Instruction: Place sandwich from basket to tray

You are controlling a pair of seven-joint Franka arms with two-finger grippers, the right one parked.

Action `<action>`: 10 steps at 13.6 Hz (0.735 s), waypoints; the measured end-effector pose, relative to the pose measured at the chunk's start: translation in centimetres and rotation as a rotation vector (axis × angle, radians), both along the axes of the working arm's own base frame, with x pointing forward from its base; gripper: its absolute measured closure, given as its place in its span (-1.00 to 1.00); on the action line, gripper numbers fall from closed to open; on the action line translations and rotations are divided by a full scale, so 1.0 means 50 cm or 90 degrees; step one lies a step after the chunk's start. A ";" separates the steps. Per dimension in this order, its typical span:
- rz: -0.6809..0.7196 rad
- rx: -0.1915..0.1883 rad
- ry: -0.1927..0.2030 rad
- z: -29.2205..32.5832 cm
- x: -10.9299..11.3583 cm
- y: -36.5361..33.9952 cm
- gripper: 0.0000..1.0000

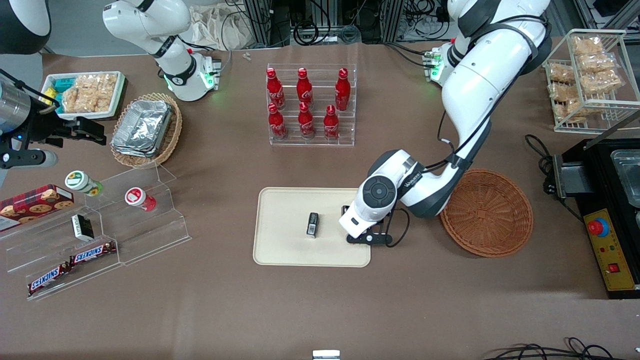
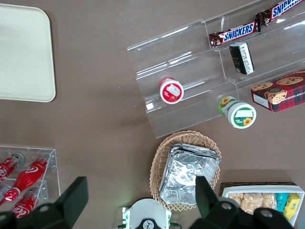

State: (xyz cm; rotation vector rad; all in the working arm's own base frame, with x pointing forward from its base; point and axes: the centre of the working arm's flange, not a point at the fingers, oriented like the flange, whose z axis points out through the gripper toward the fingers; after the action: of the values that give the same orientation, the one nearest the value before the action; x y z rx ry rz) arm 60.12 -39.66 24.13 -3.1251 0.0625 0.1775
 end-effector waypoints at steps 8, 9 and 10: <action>-0.031 0.079 0.014 0.215 -0.023 0.043 -1.00; -0.024 0.088 0.014 0.254 -0.026 0.057 -1.00; -0.020 0.096 0.017 0.290 -0.028 0.076 -1.00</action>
State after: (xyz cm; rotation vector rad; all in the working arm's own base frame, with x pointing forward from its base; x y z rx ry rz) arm 58.70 -35.89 38.63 -2.9700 0.0933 0.2123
